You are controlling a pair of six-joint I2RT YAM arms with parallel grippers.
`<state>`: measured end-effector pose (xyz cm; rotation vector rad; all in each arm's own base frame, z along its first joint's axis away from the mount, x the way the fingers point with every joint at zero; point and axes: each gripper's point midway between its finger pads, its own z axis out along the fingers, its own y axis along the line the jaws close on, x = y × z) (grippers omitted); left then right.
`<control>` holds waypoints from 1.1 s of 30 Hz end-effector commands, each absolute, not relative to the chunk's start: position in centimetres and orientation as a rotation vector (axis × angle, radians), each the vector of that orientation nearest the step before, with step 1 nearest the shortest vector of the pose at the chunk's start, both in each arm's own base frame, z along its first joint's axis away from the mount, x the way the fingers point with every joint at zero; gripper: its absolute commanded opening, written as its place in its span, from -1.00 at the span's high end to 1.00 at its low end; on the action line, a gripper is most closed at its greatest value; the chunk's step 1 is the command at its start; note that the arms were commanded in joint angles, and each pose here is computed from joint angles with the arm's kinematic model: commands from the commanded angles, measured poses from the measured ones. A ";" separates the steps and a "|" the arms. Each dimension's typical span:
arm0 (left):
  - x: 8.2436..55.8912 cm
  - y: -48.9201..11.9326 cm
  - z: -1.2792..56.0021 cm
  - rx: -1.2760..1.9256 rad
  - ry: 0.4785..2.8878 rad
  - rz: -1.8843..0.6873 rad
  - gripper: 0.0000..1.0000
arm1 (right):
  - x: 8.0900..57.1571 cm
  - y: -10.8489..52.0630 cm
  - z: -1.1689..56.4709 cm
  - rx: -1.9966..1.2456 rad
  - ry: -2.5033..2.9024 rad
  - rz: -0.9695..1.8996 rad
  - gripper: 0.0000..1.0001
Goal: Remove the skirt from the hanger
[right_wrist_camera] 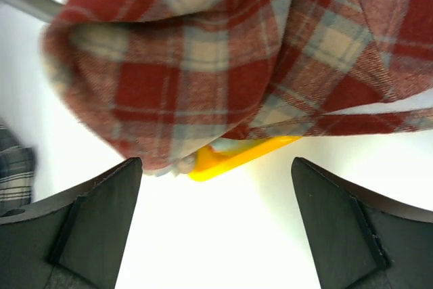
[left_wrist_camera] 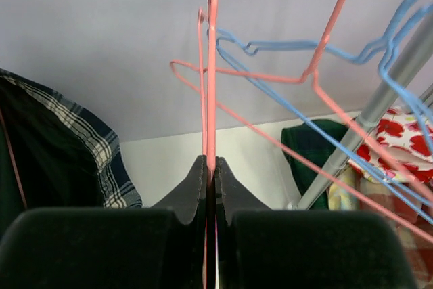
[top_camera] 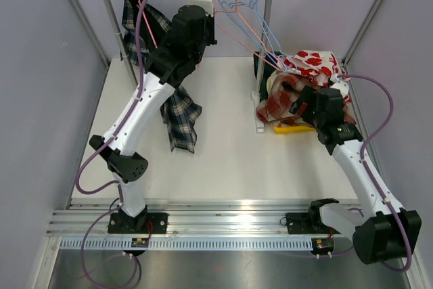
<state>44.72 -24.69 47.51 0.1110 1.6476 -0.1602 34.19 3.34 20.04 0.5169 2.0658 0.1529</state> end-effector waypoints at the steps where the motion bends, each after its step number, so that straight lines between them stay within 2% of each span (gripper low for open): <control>1: 44.7 -24.6 48.9 0.073 1.607 -0.212 1.00 | 34.0 5.2 22.6 0.488 1.991 0.295 -0.99; 4: 44.1 -24.5 47.5 0.062 1.640 -0.237 0.92 | 33.4 4.7 23.0 0.475 1.989 0.268 -0.99; 9: 42.9 -23.9 46.2 0.062 1.675 -0.244 0.68 | 32.6 5.0 23.7 0.477 1.972 0.307 -0.99; 10: 42.6 -23.8 46.1 0.064 1.682 -0.243 0.51 | 32.5 5.1 23.5 0.481 1.977 0.313 -0.99; 13: 41.2 -23.1 47.2 0.071 1.677 -0.258 0.17 | 32.0 5.2 23.1 0.488 1.987 0.324 -0.99; 14: 40.7 -22.8 48.0 0.074 1.665 -0.265 -0.09 | 31.7 5.1 23.3 0.491 1.981 0.326 -0.99; 17: 38.6 -20.7 50.4 0.060 1.627 -0.252 -0.38 | 30.8 4.9 23.4 0.494 1.982 0.322 -0.99; 19: 36.9 -18.6 52.2 0.037 1.587 -0.228 -0.49 | 30.3 4.8 23.8 0.494 1.973 0.322 -0.99; 22: 36.0 -15.5 52.9 0.011 1.570 -0.125 -0.57 | 29.5 4.6 24.1 0.488 1.963 0.321 -0.99; 27: 36.5 -11.5 51.9 -0.054 1.600 -0.026 -0.60 | 28.5 4.5 23.6 0.496 1.976 0.324 -0.99; 33: 39.7 -9.0 48.7 -0.104 1.664 0.009 -0.60 | 27.6 4.2 23.5 0.490 1.972 0.310 -0.99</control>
